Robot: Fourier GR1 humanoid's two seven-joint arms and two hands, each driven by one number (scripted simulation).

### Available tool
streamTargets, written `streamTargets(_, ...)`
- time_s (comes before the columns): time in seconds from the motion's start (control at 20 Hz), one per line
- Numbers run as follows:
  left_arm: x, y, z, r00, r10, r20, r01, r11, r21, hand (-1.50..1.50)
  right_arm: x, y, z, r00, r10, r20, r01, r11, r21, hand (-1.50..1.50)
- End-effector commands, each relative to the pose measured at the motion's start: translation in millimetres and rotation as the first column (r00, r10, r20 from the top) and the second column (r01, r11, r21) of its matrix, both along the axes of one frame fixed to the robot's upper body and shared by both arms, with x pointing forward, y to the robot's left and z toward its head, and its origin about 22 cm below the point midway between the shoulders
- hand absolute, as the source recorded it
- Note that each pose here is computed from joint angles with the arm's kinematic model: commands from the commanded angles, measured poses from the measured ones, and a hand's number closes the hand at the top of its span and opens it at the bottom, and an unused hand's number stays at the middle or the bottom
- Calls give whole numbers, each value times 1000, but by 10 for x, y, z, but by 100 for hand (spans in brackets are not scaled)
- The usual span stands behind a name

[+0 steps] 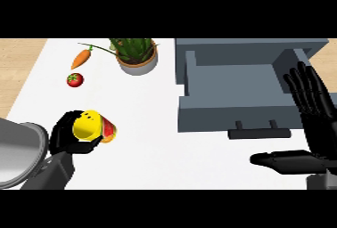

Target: Pick up the cup, place it into the drawer and close the drawer

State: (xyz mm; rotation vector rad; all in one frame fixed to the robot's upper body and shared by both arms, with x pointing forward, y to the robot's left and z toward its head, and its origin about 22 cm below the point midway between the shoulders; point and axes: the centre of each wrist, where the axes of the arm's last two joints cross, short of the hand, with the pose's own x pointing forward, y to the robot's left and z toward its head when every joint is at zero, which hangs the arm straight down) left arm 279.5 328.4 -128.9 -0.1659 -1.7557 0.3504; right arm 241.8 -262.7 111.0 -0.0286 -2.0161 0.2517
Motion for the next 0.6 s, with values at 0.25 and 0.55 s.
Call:
streamTargets(0.25, -14, -150, -45, 977, 46, 208, -37, 998, -46, 150, 33, 33, 33, 1000, -11, -2, 11, 1000, -14, -150)
streamTargets(0.55, 205, -257, 137, 948, -9, 319, 24, 999, -42, 150, -88, -126, 59, 1000, -29, -1, 29, 1000, -6, -150)
